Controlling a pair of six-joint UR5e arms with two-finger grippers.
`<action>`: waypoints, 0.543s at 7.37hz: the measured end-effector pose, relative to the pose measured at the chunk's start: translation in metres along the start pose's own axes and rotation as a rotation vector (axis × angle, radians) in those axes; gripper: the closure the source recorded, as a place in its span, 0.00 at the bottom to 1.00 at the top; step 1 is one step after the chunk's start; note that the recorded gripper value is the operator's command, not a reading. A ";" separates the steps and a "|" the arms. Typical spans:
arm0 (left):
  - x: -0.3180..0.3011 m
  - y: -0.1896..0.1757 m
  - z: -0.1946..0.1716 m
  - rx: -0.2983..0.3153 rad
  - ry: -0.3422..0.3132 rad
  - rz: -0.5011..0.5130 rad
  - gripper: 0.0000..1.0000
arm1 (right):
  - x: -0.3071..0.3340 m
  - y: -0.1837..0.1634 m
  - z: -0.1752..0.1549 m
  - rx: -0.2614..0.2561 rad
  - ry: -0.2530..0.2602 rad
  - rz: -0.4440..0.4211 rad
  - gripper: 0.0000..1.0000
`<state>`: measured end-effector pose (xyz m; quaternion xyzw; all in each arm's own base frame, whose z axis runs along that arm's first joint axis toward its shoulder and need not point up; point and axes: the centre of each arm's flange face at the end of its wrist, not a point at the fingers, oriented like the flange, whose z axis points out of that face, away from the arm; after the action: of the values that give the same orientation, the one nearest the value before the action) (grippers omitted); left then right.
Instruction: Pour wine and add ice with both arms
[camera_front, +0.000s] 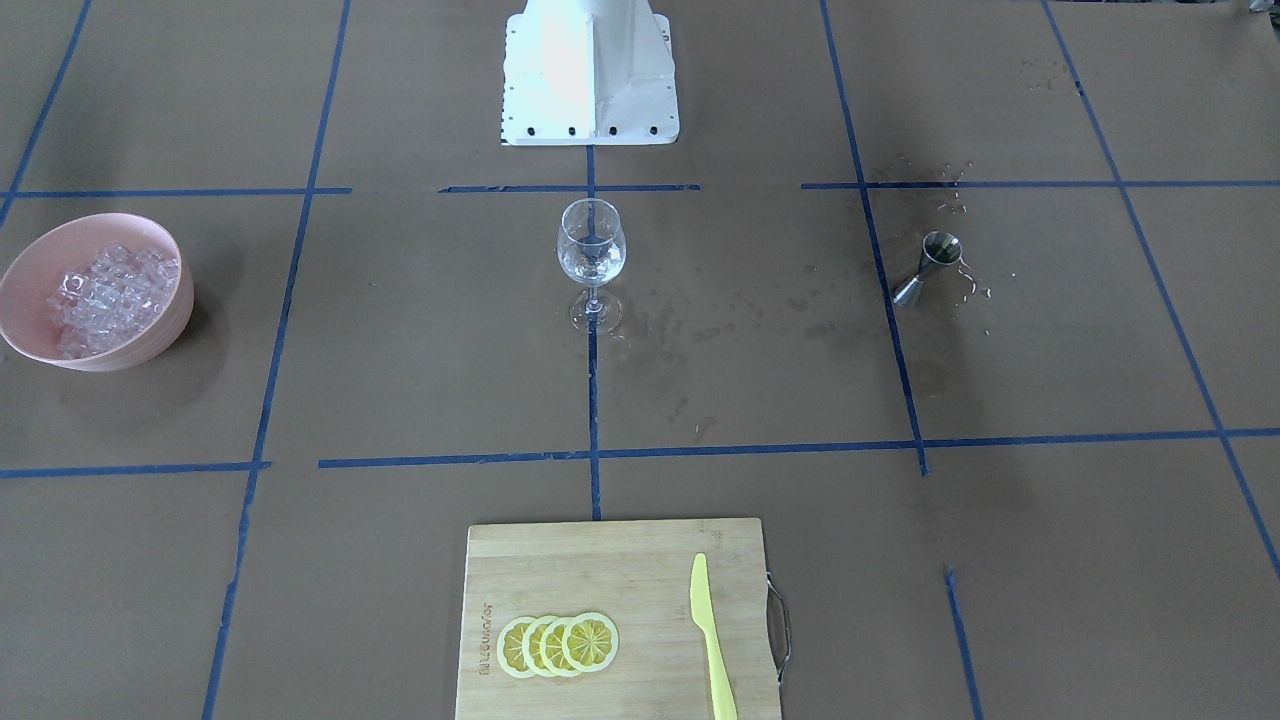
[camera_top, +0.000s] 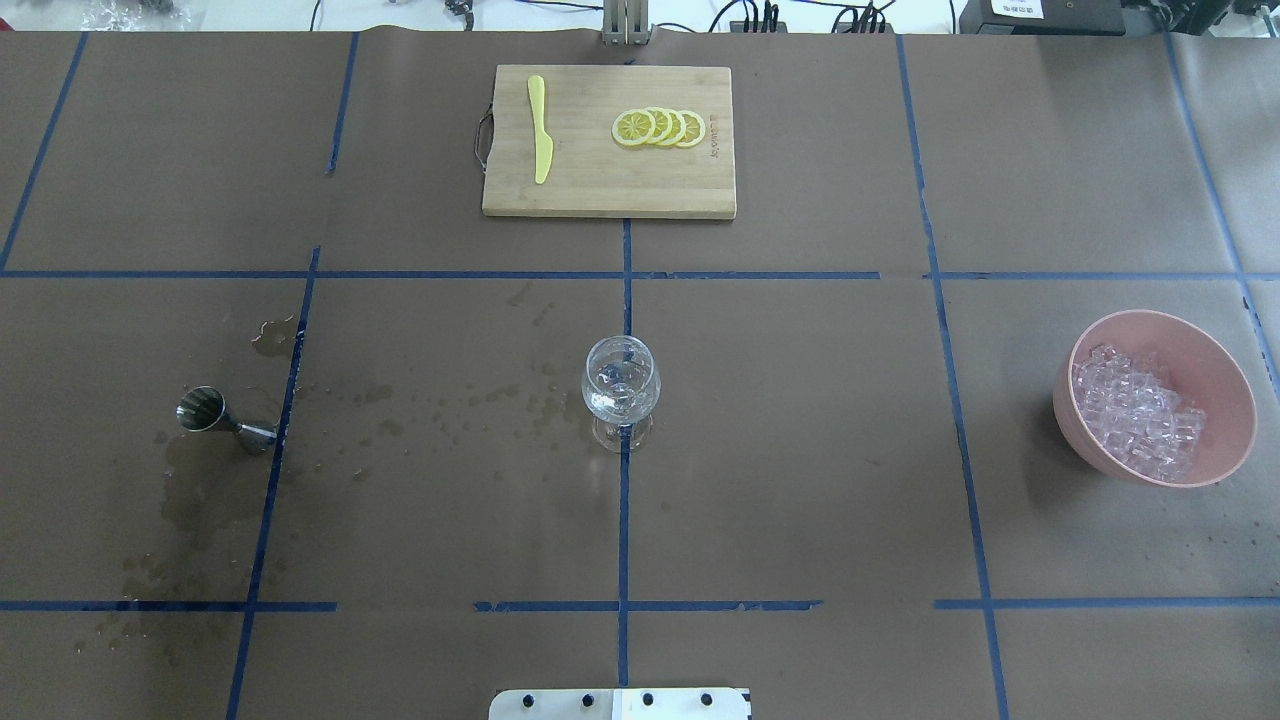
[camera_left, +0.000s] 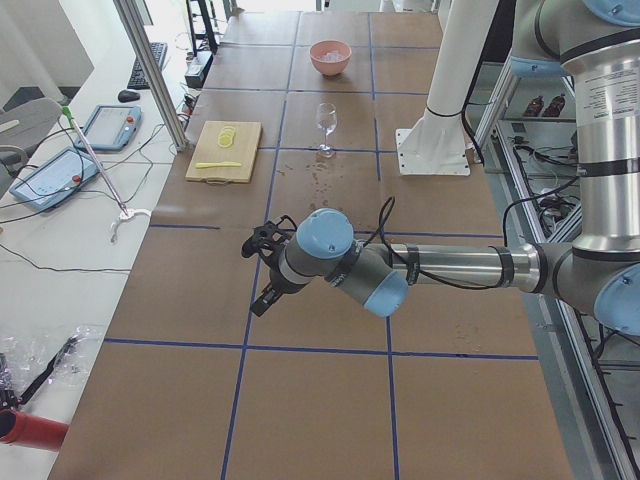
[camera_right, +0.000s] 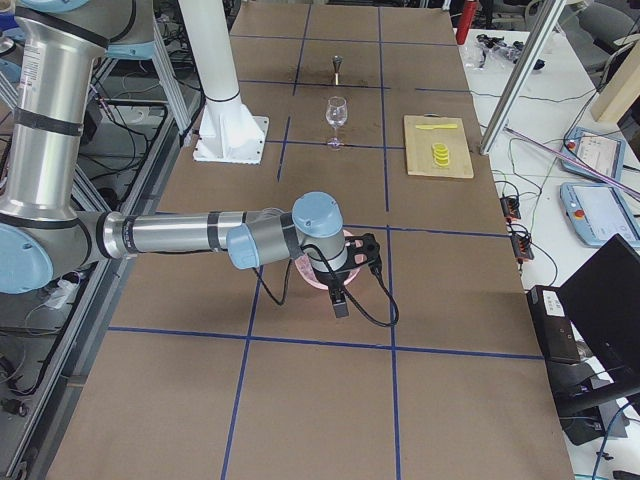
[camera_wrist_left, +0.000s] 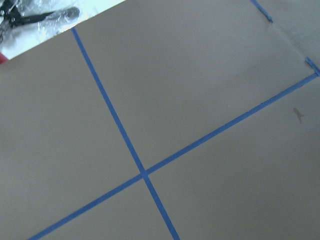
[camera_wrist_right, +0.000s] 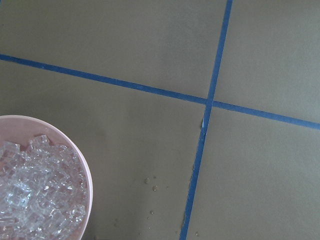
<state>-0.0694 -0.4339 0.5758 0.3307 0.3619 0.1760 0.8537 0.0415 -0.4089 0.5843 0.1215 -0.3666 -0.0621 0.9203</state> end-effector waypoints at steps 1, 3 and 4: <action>0.003 0.000 -0.001 0.047 0.016 0.035 0.00 | -0.001 -0.001 -0.001 0.003 0.000 -0.001 0.00; 0.015 -0.009 -0.007 0.136 0.030 0.042 0.00 | -0.001 -0.002 -0.001 0.005 -0.001 0.001 0.00; 0.028 -0.017 -0.005 0.168 0.054 0.008 0.00 | -0.001 -0.001 -0.001 0.004 -0.001 0.004 0.00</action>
<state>-0.0535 -0.4288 0.5472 0.3978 0.3969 0.1571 0.8121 0.0415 -0.4098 0.5824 0.1226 -0.3673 -0.0596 0.9201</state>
